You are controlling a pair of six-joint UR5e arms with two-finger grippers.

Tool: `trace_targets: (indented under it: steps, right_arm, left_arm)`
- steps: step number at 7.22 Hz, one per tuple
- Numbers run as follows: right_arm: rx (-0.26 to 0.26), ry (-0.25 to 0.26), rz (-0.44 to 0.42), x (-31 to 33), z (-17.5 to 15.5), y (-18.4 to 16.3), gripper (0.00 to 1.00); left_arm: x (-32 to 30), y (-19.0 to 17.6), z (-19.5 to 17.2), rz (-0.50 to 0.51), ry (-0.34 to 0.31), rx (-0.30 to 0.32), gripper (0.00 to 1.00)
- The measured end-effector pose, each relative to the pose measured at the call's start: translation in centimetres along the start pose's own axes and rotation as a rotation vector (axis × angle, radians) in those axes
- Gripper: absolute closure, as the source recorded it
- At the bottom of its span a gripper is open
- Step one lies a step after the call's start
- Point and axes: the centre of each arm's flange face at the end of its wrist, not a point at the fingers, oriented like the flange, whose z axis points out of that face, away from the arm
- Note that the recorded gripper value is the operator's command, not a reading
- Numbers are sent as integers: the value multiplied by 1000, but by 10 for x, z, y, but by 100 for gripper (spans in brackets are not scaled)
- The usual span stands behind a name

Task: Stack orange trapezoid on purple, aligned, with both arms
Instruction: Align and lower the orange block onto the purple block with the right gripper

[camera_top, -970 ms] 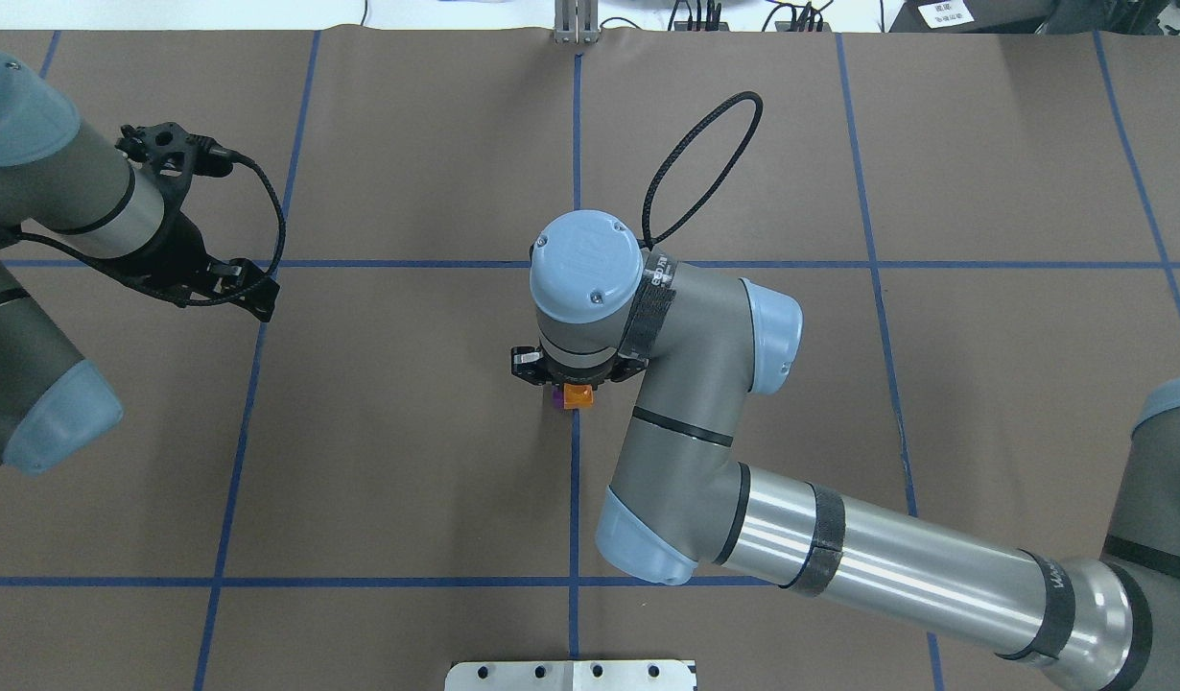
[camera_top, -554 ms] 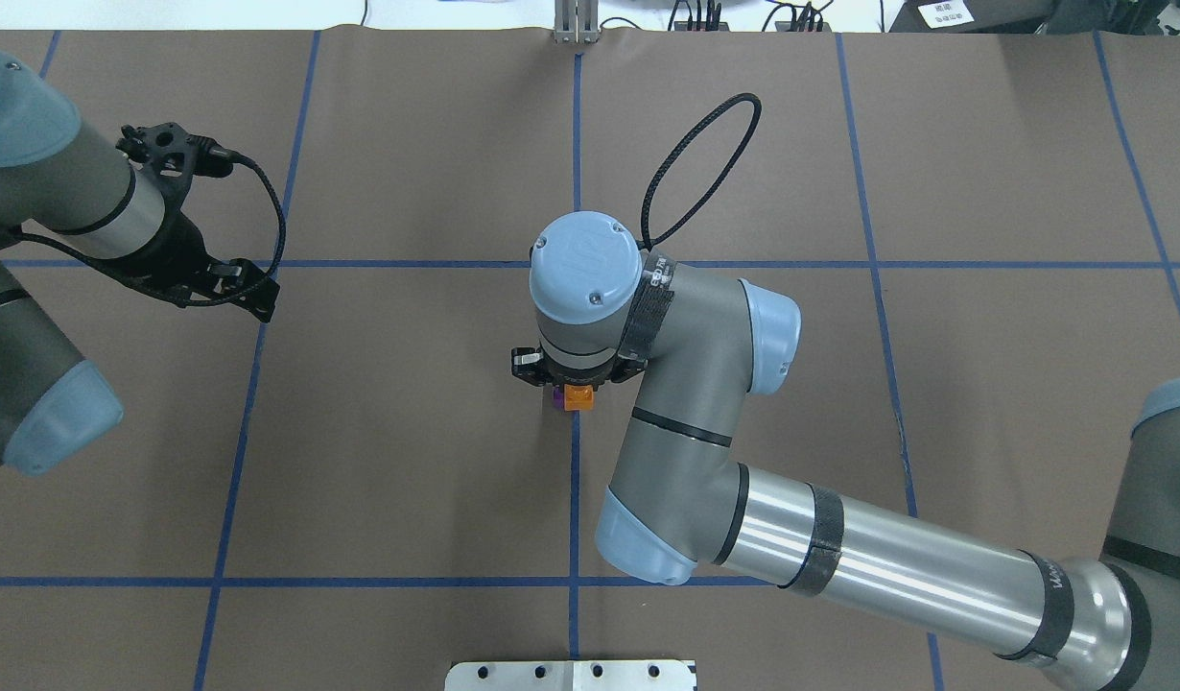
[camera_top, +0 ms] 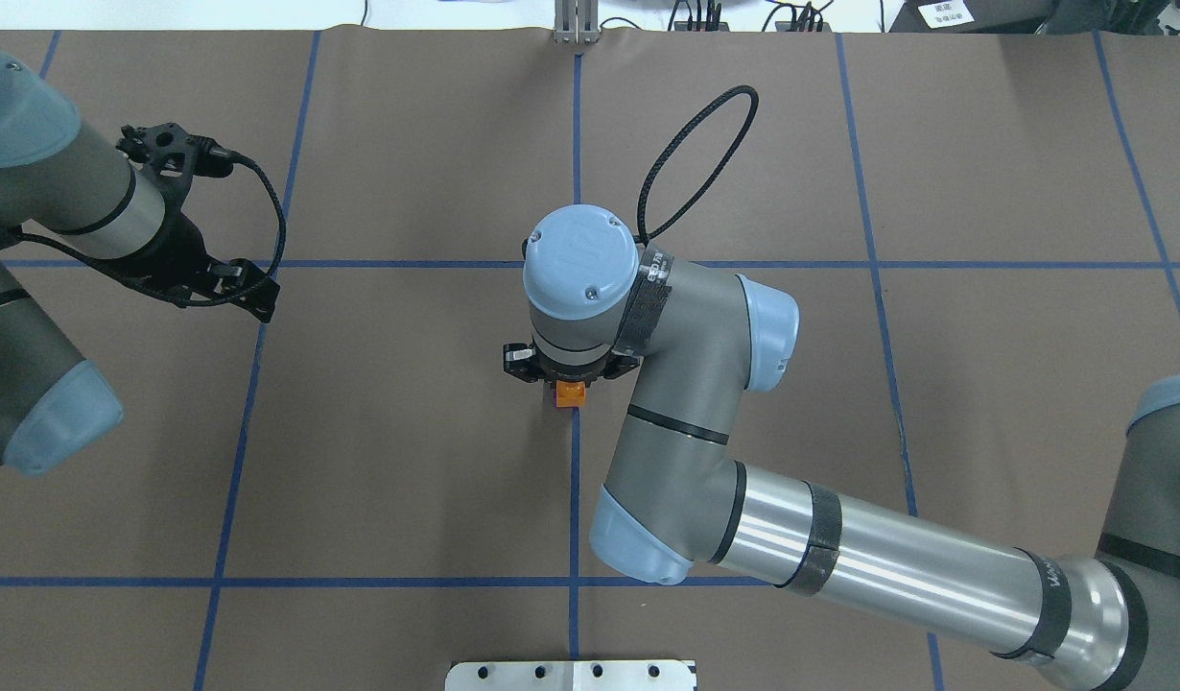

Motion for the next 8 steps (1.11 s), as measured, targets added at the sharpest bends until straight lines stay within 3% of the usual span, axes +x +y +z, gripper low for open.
trace_targets:
  steps: [4,8]
  right_arm:
    - [-1,8,2,1,8,-2,100]
    - [7,-17,0,0,20,-6,100]
  left_arm:
    - [2,0,-2,-19,4,4,0]
    - [4,1,-4,-25,6,5,0]
